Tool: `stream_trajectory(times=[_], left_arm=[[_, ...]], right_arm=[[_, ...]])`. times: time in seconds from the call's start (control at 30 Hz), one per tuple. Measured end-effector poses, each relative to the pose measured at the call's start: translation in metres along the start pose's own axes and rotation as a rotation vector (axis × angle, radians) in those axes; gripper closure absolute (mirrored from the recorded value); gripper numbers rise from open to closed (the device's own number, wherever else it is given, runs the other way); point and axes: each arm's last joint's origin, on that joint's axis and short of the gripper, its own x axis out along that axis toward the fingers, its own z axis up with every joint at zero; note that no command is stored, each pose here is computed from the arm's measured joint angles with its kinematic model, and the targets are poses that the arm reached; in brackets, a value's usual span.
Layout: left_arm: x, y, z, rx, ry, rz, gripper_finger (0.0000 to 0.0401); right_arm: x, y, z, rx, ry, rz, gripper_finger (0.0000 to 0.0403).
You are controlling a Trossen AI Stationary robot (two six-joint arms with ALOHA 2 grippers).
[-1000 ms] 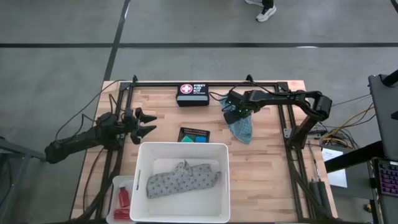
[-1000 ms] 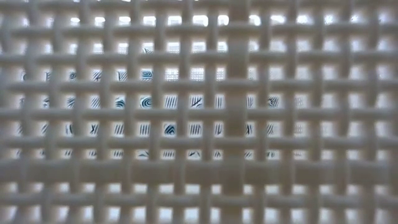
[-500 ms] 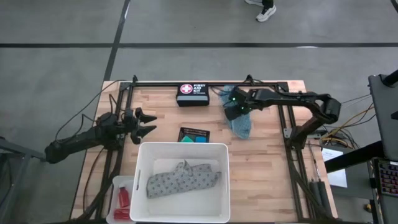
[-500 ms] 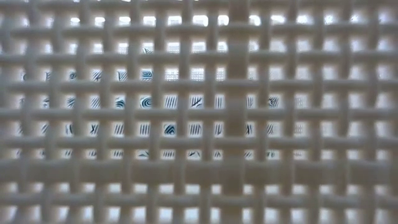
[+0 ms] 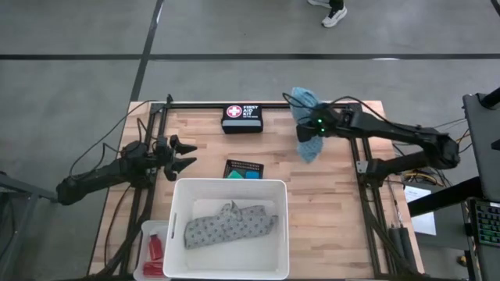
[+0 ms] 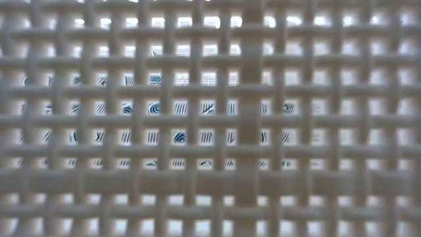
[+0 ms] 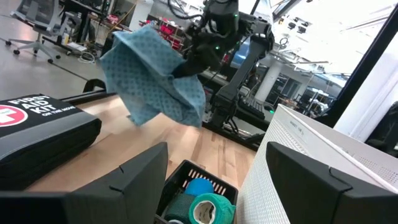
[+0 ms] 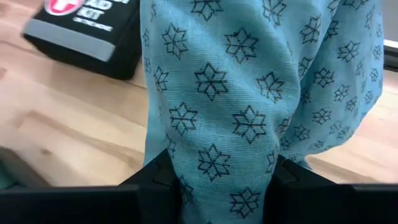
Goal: Pick & Place Medicine items
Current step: Put the blue patient gown into the large white bin
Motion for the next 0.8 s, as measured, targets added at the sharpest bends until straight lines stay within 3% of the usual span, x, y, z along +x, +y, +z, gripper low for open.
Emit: stream_trajectory(times=[0.23, 0.5, 0.8], left_arm=[[0.0, 0.0, 0.0, 0.0, 0.0, 0.0, 0.0125], [0.0, 0.0, 0.0, 0.0, 0.0, 0.0, 0.0125], [0.0, 0.0, 0.0, 0.0, 0.0, 0.0, 0.0125]], right_arm=[[-0.035, -0.005, -0.001, -0.05, -0.106, 0.118, 0.0285], [-0.075, 0.0, 0.004, -0.183, -0.322, 0.33, 0.0291], [-0.107, 0.02, 0.007, -0.501, -0.52, 0.666, 0.0292]])
